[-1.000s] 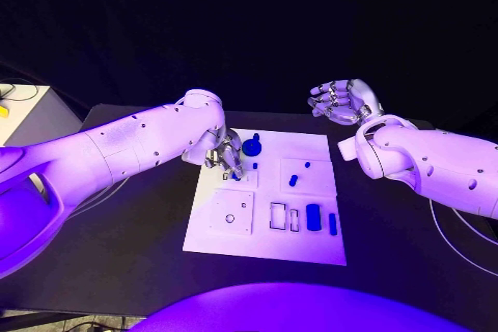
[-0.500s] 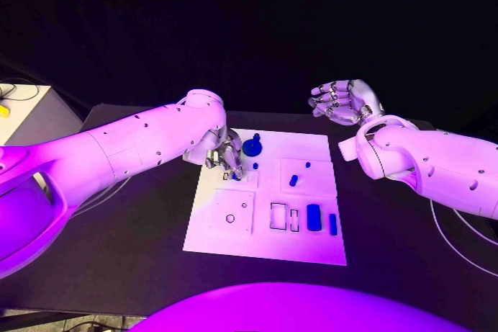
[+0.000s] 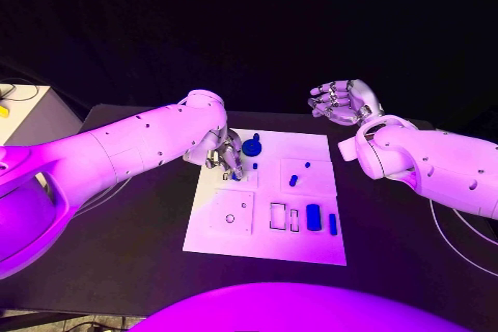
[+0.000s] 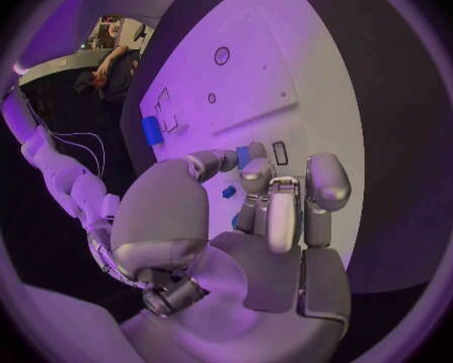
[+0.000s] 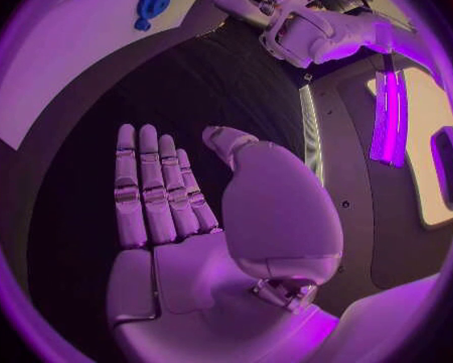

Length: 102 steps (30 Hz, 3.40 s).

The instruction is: Assemble the parts on the task board

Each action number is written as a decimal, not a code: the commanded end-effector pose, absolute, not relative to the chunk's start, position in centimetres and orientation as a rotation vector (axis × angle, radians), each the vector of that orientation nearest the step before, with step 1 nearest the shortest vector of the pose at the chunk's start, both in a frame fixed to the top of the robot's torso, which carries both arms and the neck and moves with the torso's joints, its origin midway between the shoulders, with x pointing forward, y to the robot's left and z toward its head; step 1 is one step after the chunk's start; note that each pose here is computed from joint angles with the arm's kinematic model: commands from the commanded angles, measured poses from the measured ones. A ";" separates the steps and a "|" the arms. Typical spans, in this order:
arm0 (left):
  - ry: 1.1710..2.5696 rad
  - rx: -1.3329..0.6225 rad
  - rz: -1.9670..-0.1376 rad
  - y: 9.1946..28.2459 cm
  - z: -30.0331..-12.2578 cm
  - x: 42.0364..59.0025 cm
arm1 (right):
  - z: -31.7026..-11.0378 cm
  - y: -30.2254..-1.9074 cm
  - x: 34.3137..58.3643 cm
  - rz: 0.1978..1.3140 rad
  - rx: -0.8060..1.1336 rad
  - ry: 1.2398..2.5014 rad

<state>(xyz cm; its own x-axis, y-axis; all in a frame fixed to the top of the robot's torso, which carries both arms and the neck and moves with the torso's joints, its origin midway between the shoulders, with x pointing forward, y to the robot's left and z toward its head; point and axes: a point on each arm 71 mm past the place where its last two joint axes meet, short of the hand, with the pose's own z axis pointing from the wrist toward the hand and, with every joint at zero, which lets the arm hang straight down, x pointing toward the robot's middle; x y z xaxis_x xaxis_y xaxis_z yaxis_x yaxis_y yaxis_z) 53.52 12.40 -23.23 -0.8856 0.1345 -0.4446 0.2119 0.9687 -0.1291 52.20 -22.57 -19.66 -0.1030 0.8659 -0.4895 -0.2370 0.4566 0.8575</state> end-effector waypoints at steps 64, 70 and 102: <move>2.660 0.226 -0.270 12.2 -23.7 53.3 | -19.8 -22.5 52.1 1.052 0.605 1.378; 2.659 0.225 -0.268 12.3 -23.7 53.3 | -19.7 -22.5 52.1 1.051 0.605 1.377; 2.649 0.215 -0.265 13.1 -23.5 53.3 | -19.8 -22.8 52.1 1.047 0.607 1.378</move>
